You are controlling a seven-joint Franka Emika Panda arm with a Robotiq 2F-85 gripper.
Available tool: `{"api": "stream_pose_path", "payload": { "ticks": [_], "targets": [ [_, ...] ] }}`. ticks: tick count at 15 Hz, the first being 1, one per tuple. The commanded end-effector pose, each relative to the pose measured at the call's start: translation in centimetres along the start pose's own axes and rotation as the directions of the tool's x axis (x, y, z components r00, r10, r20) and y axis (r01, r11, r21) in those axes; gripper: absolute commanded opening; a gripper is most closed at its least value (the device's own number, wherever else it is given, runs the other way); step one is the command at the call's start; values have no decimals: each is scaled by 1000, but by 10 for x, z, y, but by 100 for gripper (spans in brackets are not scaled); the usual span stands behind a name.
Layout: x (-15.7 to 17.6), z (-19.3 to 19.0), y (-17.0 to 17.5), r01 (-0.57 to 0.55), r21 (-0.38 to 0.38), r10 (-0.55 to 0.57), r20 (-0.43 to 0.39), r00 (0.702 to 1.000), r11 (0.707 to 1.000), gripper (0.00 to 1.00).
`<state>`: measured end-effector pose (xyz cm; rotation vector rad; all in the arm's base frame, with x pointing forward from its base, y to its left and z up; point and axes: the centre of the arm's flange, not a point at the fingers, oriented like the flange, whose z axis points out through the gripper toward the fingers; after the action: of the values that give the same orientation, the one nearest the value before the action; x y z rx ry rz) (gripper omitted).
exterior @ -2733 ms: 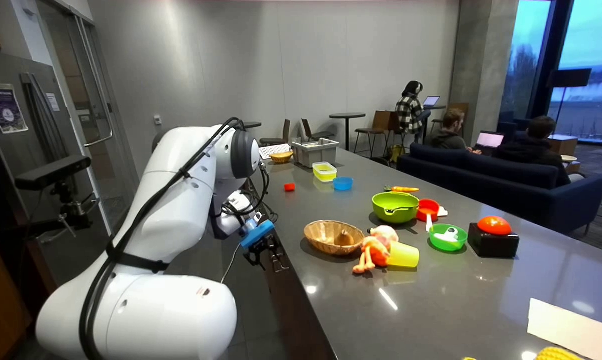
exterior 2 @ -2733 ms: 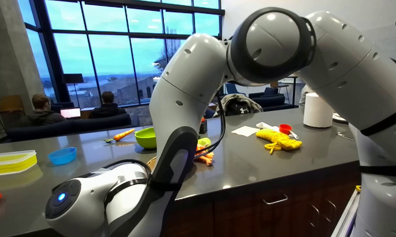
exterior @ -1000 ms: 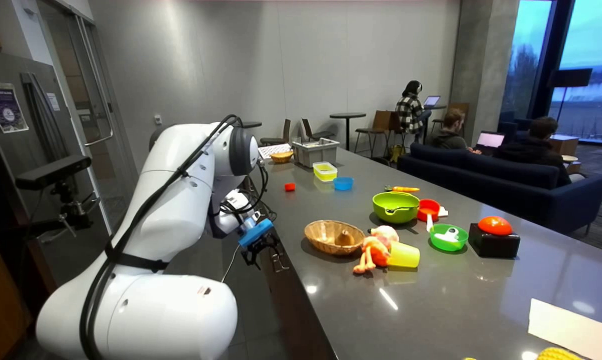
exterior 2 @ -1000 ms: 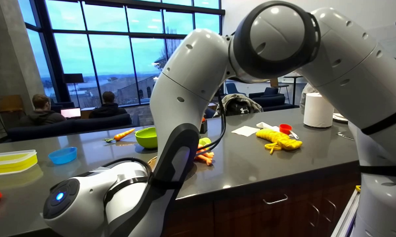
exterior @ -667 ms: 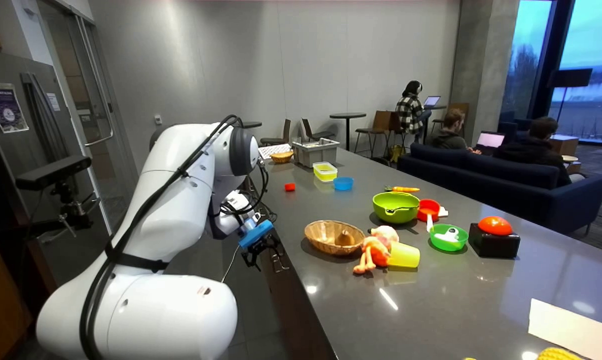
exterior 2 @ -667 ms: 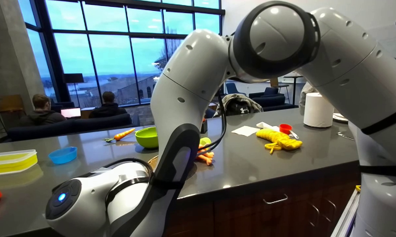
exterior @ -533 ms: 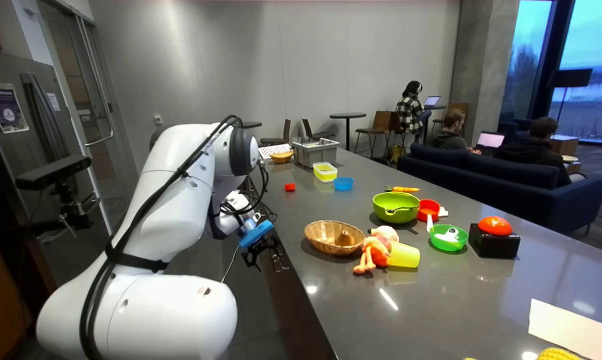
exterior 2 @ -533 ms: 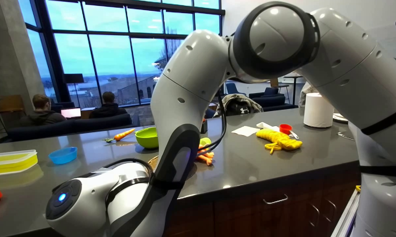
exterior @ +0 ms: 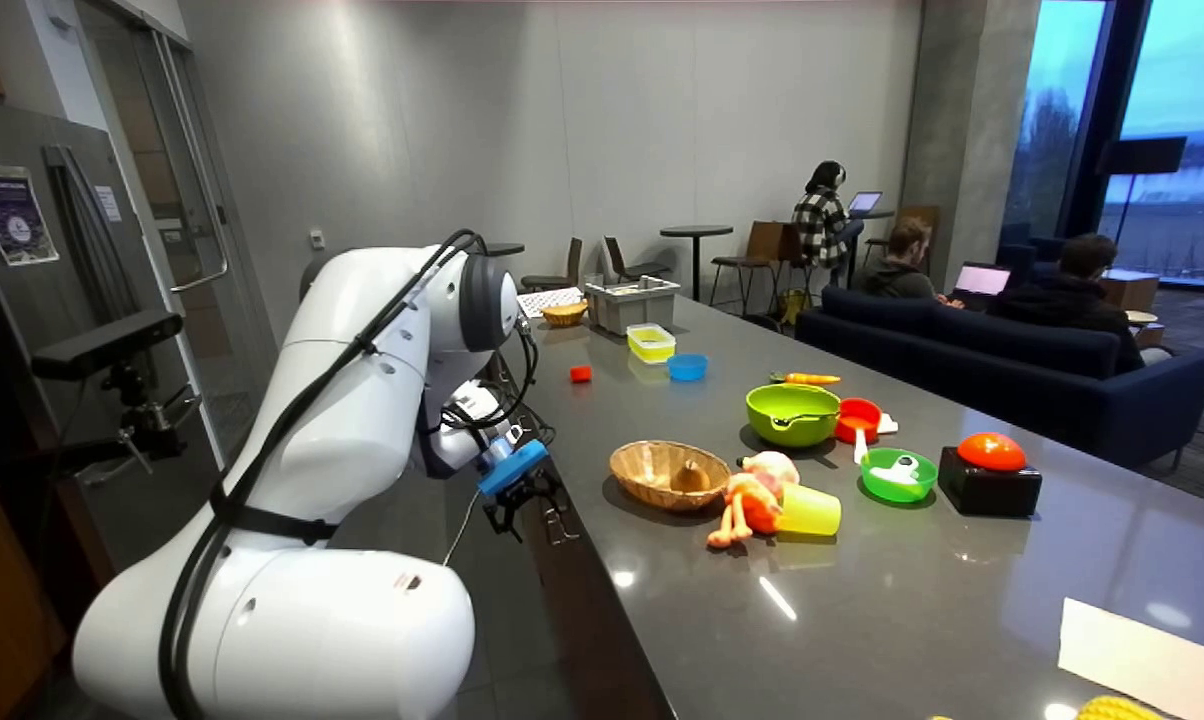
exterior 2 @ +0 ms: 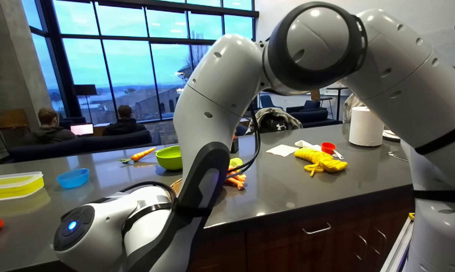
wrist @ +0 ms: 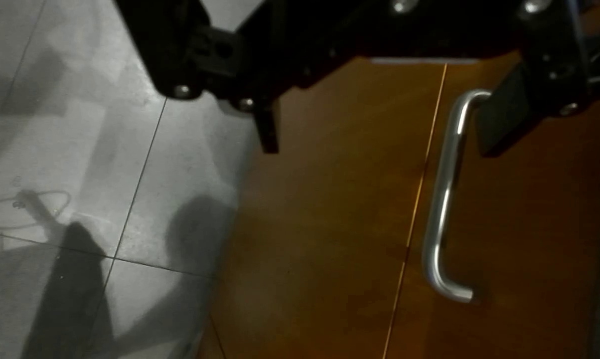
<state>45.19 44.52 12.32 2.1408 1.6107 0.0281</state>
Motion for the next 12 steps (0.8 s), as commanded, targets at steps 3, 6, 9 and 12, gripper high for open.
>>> {"api": "stream_pose_path", "payload": {
  "ticks": [3,6,9,12],
  "targets": [
    [-2,-1,2,19,40,-20,18,1000,999,100],
    [1,-10,-15,40,55,-42,38,998,998,100],
    [3,-9,-19,37,30,-38,48,998,999,100],
    [4,-13,-21,19,-13,-18,58,998,1000,100]
  ]
}}
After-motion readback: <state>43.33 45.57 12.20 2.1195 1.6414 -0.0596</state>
